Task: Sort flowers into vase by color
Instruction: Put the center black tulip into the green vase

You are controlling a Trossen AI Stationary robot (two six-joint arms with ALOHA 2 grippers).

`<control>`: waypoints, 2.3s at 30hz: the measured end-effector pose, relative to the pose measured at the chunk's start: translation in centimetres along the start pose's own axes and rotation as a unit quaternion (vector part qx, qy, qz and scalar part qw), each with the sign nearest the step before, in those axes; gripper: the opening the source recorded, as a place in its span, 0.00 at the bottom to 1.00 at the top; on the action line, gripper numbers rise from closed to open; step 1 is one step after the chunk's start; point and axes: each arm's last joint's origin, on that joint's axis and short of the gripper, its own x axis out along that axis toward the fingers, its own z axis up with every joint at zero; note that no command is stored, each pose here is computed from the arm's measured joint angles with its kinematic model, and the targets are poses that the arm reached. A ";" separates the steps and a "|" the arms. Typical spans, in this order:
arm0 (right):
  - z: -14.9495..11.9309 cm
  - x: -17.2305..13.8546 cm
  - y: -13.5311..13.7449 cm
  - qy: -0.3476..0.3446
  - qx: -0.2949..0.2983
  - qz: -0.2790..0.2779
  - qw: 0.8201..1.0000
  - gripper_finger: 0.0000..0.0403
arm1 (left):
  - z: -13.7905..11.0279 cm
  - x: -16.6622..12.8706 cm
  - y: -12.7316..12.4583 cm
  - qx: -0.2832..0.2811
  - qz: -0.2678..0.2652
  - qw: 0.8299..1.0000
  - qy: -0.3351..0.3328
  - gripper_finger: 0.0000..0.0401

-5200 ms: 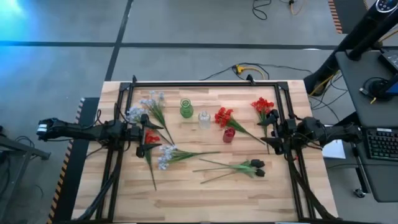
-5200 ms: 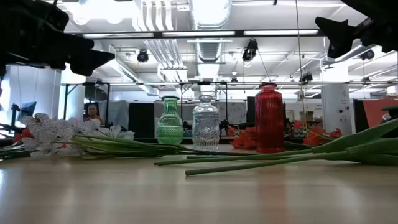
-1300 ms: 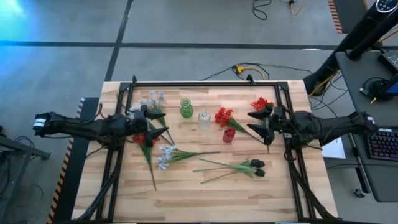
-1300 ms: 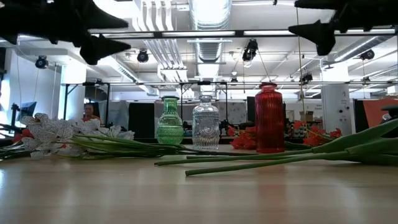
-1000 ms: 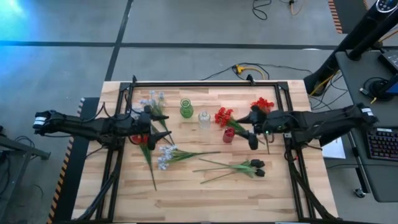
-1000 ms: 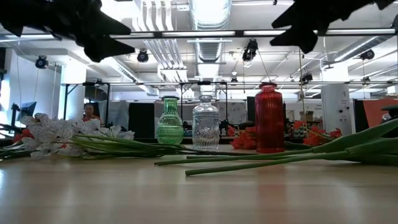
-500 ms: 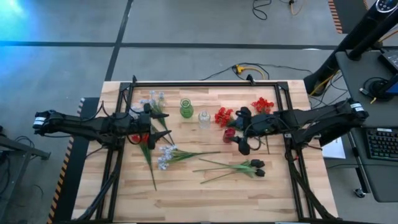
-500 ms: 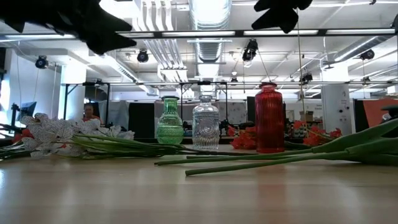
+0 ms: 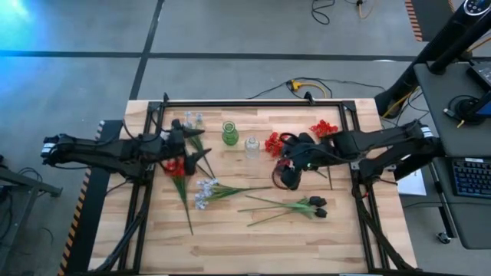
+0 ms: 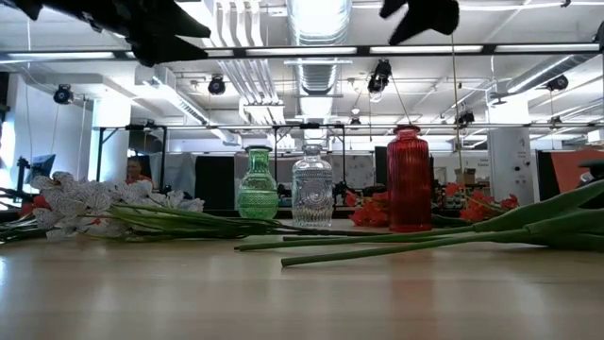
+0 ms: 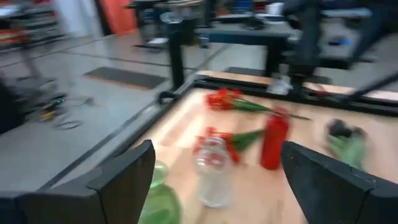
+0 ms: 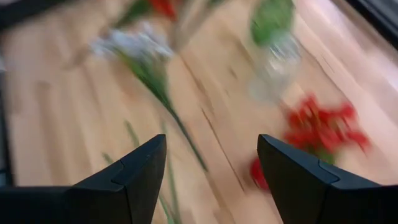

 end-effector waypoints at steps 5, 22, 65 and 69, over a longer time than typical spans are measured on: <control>-0.2 0.6 -2.2 0.113 0.058 -0.106 0.986 0.61 | 1.3 -0.2 0.2 -0.003 0.042 0.999 0.010 0.82; -4.5 5.2 -7.6 0.238 -0.035 -0.142 0.960 0.61 | 2.8 0.0 -0.2 0.074 0.018 0.996 0.036 0.82; -8.5 5.4 -9.3 0.212 0.204 -0.212 0.932 0.61 | 1.2 -1.9 1.8 0.047 0.209 0.968 0.130 0.82; -9.0 4.7 -7.5 0.272 0.193 -0.140 0.932 0.61 | 0.8 -1.7 1.7 0.044 0.199 0.968 0.145 0.82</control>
